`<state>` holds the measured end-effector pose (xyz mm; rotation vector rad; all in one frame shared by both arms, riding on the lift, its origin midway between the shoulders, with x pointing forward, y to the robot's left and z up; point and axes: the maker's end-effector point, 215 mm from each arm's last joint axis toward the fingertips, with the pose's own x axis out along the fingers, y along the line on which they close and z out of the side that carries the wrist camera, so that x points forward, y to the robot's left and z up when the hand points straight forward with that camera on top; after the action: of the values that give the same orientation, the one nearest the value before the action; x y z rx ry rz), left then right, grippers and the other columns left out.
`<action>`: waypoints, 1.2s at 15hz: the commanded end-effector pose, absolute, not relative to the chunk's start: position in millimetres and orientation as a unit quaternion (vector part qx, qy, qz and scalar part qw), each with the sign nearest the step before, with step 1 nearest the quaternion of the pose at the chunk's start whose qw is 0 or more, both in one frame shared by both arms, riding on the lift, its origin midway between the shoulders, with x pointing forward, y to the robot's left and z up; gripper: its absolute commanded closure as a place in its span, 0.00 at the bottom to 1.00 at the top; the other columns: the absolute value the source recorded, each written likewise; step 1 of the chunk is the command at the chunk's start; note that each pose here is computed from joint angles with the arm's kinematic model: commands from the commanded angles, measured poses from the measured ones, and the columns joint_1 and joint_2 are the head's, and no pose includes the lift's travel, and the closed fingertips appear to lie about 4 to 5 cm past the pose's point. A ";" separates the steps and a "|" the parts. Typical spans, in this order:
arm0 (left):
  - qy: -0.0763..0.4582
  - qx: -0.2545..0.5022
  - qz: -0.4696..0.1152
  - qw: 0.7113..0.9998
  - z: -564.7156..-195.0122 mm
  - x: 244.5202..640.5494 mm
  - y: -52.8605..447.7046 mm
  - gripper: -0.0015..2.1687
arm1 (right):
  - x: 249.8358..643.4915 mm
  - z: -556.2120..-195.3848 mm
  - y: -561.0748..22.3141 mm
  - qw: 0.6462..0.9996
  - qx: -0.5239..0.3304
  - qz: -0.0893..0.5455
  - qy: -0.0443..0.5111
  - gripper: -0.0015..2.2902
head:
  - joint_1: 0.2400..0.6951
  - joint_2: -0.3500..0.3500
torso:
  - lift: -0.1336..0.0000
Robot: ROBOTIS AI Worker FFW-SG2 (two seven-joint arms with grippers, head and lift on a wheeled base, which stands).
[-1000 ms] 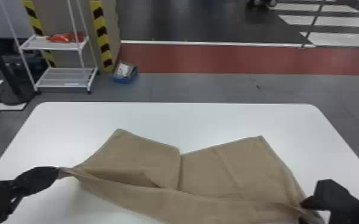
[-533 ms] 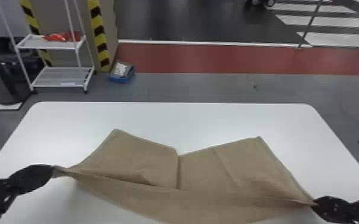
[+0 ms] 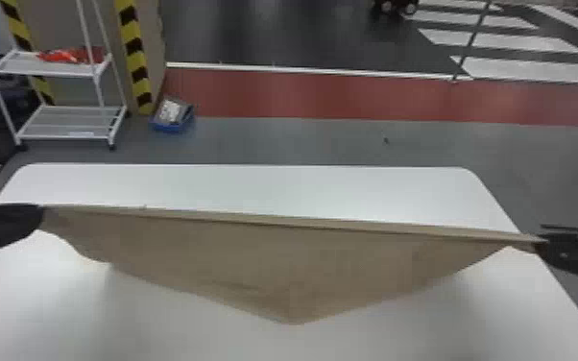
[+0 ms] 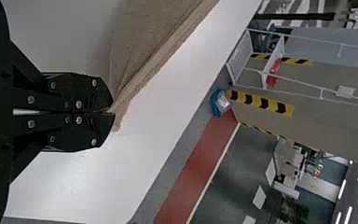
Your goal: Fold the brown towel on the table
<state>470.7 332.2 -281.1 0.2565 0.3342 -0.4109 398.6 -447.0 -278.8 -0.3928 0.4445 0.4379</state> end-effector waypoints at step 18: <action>0.027 0.142 -0.240 0.960 -188.1 578.6 242.2 0.62 | 469.1 -224.5 -457.2 0.967 -0.116 0.132 0.185 0.98 | 0.40 0.19 | 0.16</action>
<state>621.1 233.2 -159.4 0.2073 0.0926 -0.4810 513.5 -465.9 -186.5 -0.1476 0.3431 0.2251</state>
